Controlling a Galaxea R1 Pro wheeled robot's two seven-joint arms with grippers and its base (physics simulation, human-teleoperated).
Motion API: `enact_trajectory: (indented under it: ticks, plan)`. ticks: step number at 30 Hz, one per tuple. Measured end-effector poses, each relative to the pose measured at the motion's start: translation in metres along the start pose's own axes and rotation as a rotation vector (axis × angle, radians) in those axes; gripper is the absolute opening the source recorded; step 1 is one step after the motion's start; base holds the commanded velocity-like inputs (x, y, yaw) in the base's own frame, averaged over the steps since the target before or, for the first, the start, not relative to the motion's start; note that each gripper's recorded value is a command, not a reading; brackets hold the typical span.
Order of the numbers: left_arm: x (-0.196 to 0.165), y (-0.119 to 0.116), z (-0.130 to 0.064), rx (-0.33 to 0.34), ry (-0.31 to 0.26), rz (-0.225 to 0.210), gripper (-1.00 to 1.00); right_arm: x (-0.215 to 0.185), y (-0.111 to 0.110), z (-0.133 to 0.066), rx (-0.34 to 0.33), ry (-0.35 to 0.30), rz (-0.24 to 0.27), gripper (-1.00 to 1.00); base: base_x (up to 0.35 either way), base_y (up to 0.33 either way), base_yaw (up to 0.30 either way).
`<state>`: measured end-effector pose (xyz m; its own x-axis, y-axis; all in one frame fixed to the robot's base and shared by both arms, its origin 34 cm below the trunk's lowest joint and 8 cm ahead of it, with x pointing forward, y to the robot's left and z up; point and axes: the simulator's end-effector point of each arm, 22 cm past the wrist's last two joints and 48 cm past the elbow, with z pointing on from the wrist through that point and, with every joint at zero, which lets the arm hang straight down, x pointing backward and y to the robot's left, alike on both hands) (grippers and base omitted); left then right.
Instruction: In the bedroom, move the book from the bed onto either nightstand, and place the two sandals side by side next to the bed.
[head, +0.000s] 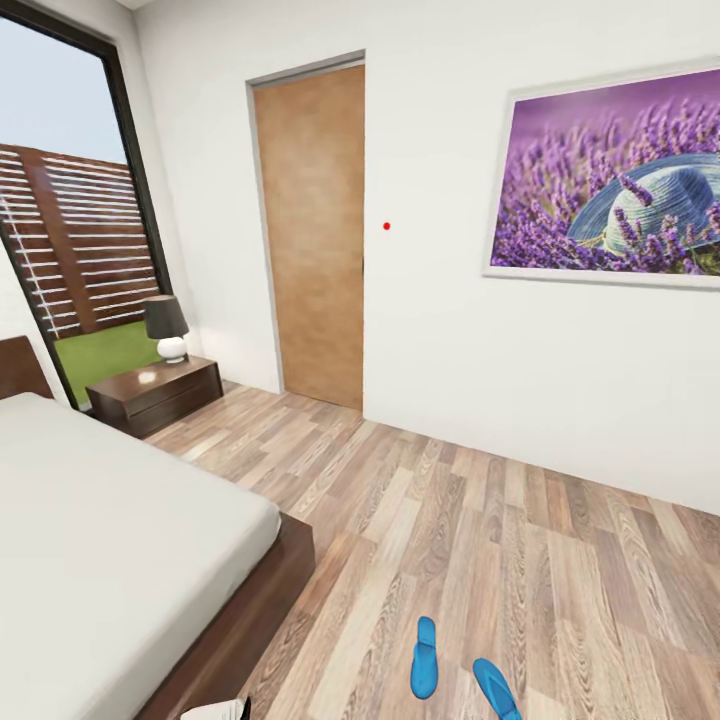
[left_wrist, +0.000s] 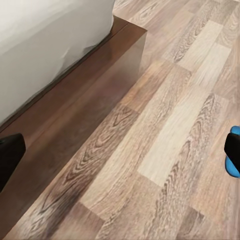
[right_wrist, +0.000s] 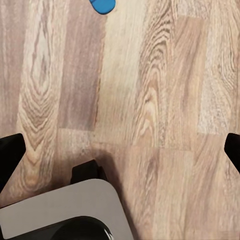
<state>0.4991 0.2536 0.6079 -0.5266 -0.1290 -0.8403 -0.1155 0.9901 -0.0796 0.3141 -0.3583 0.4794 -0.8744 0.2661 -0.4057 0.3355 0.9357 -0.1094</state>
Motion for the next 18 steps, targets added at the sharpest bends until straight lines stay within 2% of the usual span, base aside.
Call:
enact_trajectory:
  ticks: [4, 9, 18]
  plan:
    - [0.0000, 0.0000, 0.0000, 0.000, 0.000, 0.000, 1.00, 0.0002, -0.0005, 0.0001, 0.001, 0.001, 0.000, 1.00, 0.000, 0.000, -0.056]
    - [0.0000, -0.0001, 0.0000, 0.000, 0.000, 0.000, 1.00, 0.0005, 0.0004, -0.0001, 0.000, 0.001, 0.000, 1.00, 0.014, 0.000, -0.226]
    - [0.0001, 0.0000, -0.0001, 0.000, 0.000, 0.000, 1.00, 0.0008, 0.0014, -0.0002, -0.002, 0.001, 0.000, 1.00, 0.181, 0.000, -0.045]
